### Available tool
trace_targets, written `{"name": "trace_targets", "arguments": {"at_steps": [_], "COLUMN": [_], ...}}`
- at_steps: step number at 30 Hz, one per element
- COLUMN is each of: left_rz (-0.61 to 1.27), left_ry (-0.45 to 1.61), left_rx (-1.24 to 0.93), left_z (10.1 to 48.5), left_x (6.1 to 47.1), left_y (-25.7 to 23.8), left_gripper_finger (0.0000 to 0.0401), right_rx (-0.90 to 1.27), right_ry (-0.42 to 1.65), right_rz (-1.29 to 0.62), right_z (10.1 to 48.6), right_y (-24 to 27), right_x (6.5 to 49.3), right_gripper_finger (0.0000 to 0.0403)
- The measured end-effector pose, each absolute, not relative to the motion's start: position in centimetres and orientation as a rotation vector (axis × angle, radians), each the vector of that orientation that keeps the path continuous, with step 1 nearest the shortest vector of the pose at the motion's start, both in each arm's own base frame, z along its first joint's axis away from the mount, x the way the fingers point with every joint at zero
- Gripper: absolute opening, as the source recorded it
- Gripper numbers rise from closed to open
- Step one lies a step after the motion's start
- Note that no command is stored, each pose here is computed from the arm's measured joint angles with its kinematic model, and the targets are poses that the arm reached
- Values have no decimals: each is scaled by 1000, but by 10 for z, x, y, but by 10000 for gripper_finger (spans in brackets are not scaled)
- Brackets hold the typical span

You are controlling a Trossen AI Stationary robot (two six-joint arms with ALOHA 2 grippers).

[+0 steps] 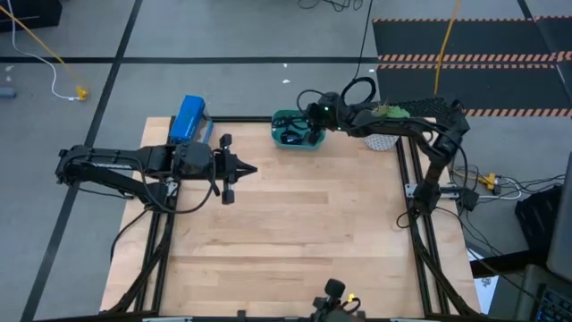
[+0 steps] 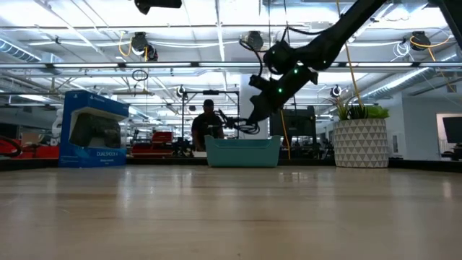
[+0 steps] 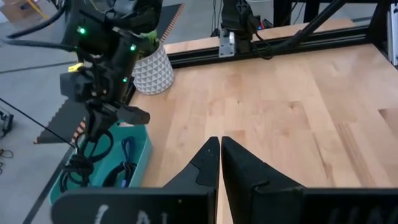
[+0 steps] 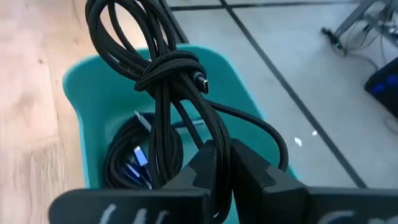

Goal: Pick and place USB-C Cables
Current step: Put the black charger cable into the blue bin, then return to Home Position

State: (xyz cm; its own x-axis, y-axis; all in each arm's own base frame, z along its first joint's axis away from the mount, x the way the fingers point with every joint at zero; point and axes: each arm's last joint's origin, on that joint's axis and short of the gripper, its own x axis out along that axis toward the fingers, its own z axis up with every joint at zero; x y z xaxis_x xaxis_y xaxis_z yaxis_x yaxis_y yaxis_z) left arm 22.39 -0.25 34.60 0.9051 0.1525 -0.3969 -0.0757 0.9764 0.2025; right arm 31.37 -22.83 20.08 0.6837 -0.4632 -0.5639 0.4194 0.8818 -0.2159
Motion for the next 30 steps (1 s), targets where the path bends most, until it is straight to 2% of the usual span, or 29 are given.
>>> {"name": "trace_targets", "arguments": {"at_steps": [20, 30], "left_rz": [128, 129], "left_ry": [435, 435], "left_rx": [135, 133], "left_z": [344, 344], "left_x": [225, 225], "left_y": [-3, -3], "left_gripper_finger": [21, 21], "right_rx": [-11, 10], "right_ry": [735, 720], "right_rz": [-529, -527], "right_z": [187, 188], "right_y": [-232, -227], "right_x": [309, 313], "right_gripper_finger": [21, 86]}}
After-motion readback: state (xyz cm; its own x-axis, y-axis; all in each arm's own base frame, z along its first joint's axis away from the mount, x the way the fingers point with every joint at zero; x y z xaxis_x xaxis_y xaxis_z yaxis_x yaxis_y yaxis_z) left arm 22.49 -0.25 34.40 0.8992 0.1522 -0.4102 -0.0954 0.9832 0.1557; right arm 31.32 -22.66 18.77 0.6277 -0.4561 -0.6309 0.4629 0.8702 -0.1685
